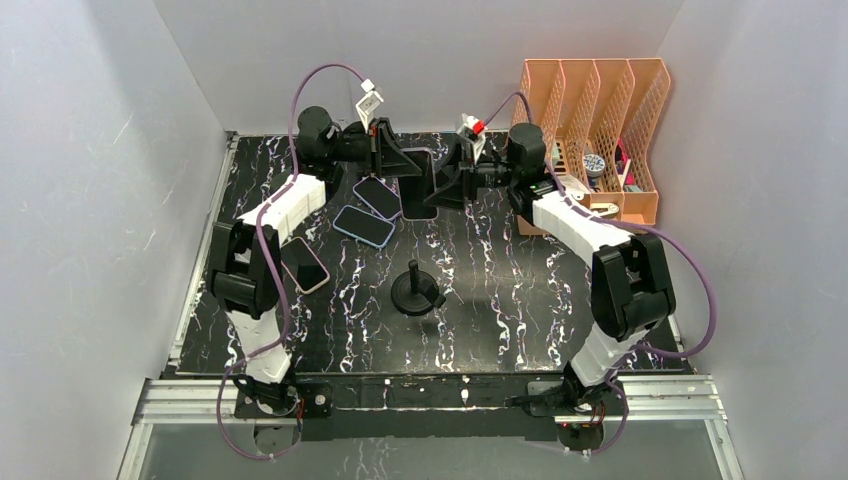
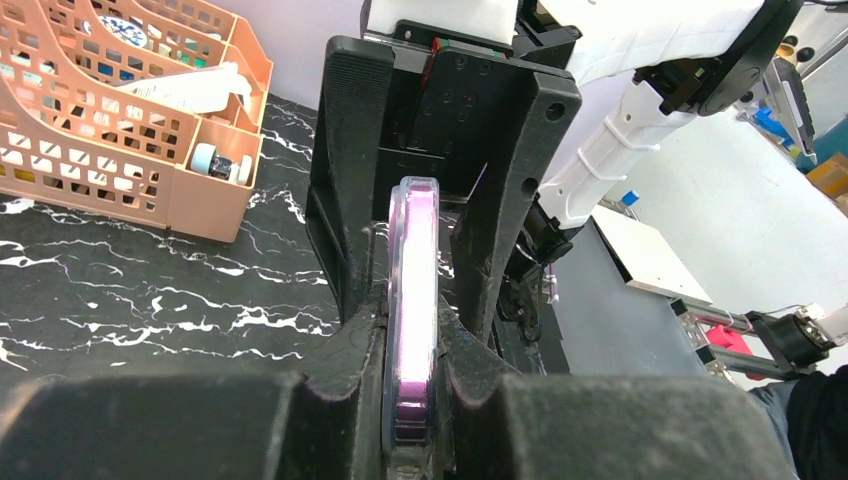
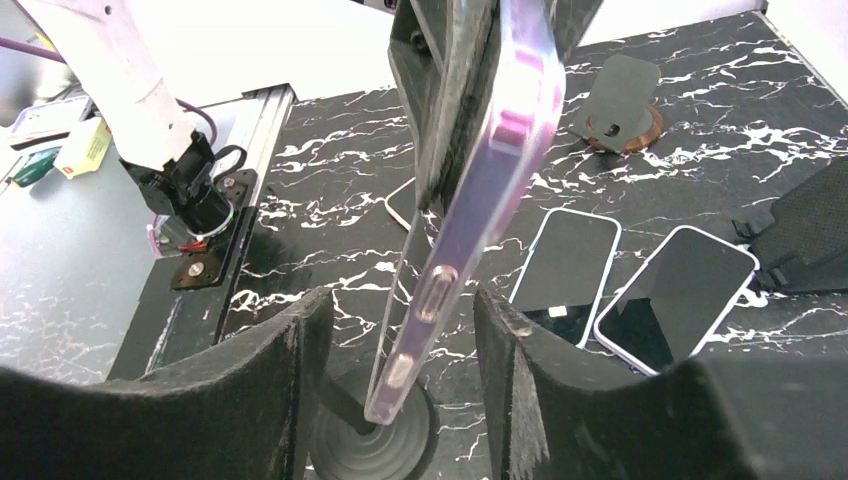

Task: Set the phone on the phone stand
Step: Adjust the phone.

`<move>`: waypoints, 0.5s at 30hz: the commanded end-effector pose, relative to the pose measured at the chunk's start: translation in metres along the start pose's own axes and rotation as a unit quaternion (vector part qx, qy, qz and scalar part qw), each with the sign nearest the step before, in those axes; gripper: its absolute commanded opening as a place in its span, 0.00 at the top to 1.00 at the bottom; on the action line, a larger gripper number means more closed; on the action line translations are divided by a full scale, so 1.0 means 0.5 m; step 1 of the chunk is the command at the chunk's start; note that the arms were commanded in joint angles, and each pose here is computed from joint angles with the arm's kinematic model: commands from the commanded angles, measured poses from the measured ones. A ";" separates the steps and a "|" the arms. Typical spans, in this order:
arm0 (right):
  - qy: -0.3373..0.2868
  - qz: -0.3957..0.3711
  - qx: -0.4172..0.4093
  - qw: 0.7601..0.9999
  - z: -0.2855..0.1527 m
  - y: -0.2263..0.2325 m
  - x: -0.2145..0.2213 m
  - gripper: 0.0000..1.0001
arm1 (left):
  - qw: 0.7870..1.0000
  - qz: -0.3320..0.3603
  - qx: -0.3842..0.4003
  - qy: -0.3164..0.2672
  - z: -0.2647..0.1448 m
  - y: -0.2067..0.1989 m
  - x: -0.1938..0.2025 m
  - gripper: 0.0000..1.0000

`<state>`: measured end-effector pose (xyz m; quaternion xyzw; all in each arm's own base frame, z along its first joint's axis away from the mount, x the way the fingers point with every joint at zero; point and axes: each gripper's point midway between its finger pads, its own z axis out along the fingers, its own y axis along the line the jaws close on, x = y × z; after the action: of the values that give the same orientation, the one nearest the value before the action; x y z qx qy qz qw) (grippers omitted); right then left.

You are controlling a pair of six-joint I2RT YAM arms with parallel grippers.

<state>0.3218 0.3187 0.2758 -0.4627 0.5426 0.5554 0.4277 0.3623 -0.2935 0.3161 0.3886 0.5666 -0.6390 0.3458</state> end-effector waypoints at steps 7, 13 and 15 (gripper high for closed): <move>0.010 0.014 -0.025 1.000 0.055 -0.009 -0.009 0.78 | 0.998 0.054 0.009 -0.010 0.011 -0.029 -0.053 1.00; 0.015 0.045 0.004 0.999 0.061 -0.029 0.001 0.99 | 0.996 0.085 -0.014 -0.034 0.002 -0.032 -0.075 0.51; 0.007 0.047 0.052 0.998 0.044 -0.051 -0.001 0.99 | 0.992 0.105 -0.040 -0.050 -0.020 -0.027 -0.081 0.04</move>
<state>0.3369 0.3433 0.2626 -0.4287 0.5886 0.5658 0.3867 0.3739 -0.2955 0.3134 0.3913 0.5599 -0.6270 0.3746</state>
